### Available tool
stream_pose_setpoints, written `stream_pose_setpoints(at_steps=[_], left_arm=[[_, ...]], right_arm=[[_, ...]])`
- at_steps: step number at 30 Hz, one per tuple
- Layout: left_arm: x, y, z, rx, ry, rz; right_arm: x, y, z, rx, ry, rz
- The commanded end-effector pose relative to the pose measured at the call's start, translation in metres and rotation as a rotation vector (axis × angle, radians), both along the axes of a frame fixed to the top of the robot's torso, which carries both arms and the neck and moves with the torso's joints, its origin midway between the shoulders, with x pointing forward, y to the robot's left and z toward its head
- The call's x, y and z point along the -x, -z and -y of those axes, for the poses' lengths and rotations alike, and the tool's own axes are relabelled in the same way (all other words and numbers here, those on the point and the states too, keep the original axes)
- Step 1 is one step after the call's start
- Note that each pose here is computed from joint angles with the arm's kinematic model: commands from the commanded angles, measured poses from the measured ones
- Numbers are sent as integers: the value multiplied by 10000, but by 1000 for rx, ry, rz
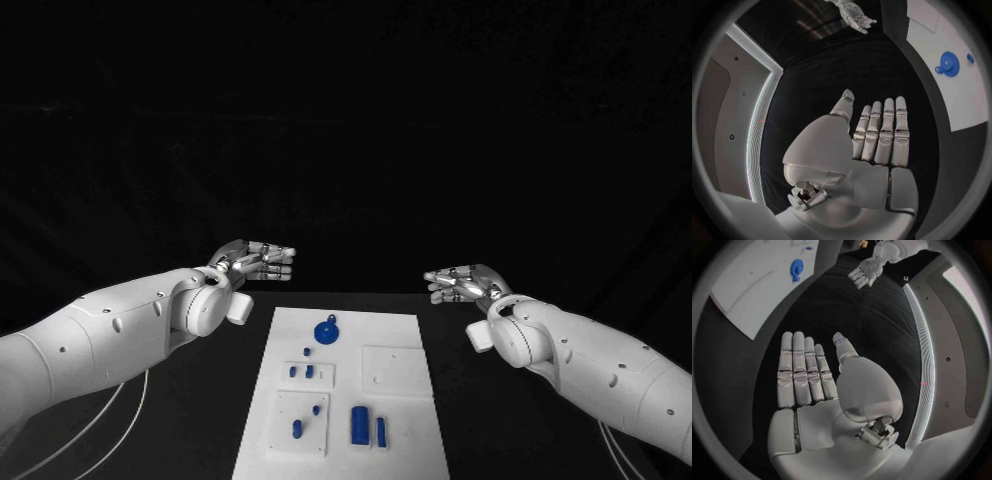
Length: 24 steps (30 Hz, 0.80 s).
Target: Assemble the parts on the task board
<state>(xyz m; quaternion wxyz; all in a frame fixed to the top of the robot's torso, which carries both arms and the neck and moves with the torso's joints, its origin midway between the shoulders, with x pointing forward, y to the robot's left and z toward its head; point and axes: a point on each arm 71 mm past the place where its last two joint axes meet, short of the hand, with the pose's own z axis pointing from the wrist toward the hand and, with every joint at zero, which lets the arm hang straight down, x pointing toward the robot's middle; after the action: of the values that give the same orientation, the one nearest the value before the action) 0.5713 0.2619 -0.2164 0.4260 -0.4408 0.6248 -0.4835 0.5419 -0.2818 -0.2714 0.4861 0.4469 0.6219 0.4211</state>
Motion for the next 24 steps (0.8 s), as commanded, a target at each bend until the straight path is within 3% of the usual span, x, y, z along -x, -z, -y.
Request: stream_pose_setpoints(at_steps=[1, 8, 9, 14, 20, 23, 24], left_arm=[[-67, -60, -64, 58, -79, 61], [-138, -77, -69, 69, -105, 93], [-121, -35, -61, 32, -78, 49], [-86, -15, -28, 37, -83, 53], [75, 58, 109, 60, -105, 70], [180, 91, 190, 73, -119, 80], [254, 109, 243, 81, -129, 87]], right_arm=[[-81, -56, 12, -152, -6, 75], [-166, -81, 59, -195, 13, 98], [-156, -42, 93, -119, 46, 58], [-145, -77, 49, -126, 45, 71], [-74, -208, -137, -155, 46, 120], [-14, -272, -245, -173, 47, 142], [35, -309, -317, -184, 49, 155]])
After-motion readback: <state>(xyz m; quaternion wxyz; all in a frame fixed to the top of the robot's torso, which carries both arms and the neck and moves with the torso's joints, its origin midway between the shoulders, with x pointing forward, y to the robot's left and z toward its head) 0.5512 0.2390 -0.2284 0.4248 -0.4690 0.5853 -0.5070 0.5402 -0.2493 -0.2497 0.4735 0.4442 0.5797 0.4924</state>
